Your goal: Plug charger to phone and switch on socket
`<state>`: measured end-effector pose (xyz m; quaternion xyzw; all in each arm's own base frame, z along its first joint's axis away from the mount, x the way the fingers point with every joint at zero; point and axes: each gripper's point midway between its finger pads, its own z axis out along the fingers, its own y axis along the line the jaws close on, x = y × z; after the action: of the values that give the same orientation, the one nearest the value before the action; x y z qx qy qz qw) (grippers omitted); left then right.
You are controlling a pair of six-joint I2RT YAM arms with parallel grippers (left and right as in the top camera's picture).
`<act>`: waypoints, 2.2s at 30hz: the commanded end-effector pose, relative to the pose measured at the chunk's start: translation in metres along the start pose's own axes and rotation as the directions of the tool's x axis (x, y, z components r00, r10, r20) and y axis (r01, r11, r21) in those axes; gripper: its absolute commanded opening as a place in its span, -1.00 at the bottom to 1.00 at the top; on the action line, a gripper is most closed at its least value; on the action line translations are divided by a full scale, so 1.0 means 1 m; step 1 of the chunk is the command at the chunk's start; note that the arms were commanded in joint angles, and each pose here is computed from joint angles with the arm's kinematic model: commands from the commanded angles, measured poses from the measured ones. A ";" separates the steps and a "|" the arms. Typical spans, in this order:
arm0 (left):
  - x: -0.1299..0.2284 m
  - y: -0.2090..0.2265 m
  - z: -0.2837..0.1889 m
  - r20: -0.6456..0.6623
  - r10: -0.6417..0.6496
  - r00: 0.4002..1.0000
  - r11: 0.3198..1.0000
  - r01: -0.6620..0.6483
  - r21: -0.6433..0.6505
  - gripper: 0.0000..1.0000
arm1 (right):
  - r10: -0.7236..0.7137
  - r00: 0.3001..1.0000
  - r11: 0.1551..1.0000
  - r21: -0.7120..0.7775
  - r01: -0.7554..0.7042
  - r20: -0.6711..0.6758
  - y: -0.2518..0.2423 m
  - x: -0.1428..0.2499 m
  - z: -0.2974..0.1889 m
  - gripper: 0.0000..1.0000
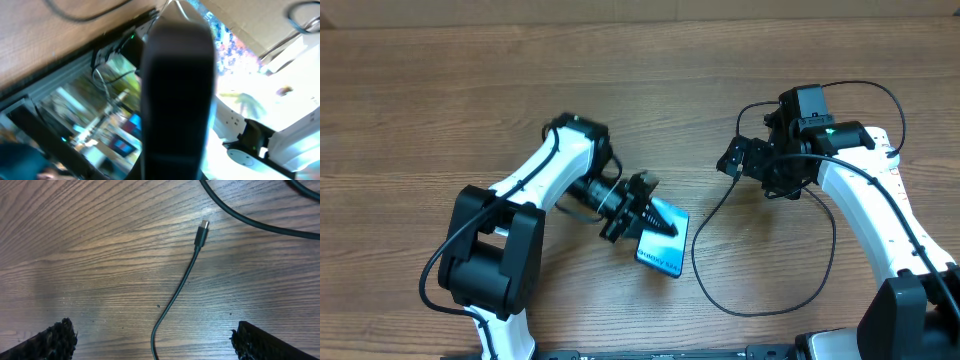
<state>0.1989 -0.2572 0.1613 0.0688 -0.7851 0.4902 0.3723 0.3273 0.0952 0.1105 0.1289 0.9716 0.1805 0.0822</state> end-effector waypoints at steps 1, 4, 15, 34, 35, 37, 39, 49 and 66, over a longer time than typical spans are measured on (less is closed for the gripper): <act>0.011 0.004 0.006 -0.035 -0.108 0.994 0.990 0.111 0.082 -0.91 | -0.015 0.999 1.000 -0.020 0.016 0.031 0.007 -0.006 -0.009 1.00; 0.012 0.009 0.007 -0.057 -0.254 0.965 0.961 0.259 0.100 -0.91 | -0.015 0.999 1.000 -0.020 0.016 0.031 0.007 -0.006 -0.009 1.00; 0.007 -0.025 -0.005 -0.172 -0.472 0.865 0.823 0.502 0.265 -0.92 | -0.015 0.999 1.000 -0.020 0.016 0.031 0.007 -0.006 -0.009 1.00; -0.004 -0.026 -0.029 -0.172 -0.535 0.828 0.763 0.560 0.323 -0.92 | -0.015 0.999 1.000 -0.020 0.016 0.031 0.007 -0.006 -0.009 1.00; -0.005 -0.026 -0.032 -0.168 -0.534 0.828 0.761 0.558 0.331 -0.92 | -0.015 0.999 1.000 -0.020 0.016 0.031 0.007 -0.006 -0.009 1.00; -0.006 -0.026 -0.036 -0.162 -0.529 0.833 0.761 0.550 0.345 -0.91 | -0.015 0.999 1.000 -0.020 0.016 0.031 0.007 -0.006 -0.009 1.00; -0.006 -0.026 -0.036 -0.162 -0.527 0.834 0.762 0.548 0.345 -0.91 | -0.015 0.999 1.000 -0.020 0.016 0.031 0.007 -0.006 -0.009 1.00; -0.005 -0.023 -0.033 -0.149 -0.521 0.841 0.776 0.539 0.327 -0.91 | -0.015 0.999 1.000 -0.020 0.016 0.031 0.007 -0.006 -0.009 1.00; -0.054 0.042 -0.028 0.206 -0.307 0.929 0.951 0.310 0.015 -0.92 | -0.015 0.999 1.000 -0.020 0.016 0.031 0.007 -0.006 -0.009 1.00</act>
<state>0.2376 -0.2401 0.1337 0.2639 -0.7213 0.4888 0.4138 0.3279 0.0956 0.1107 0.1286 0.9714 0.1812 0.0833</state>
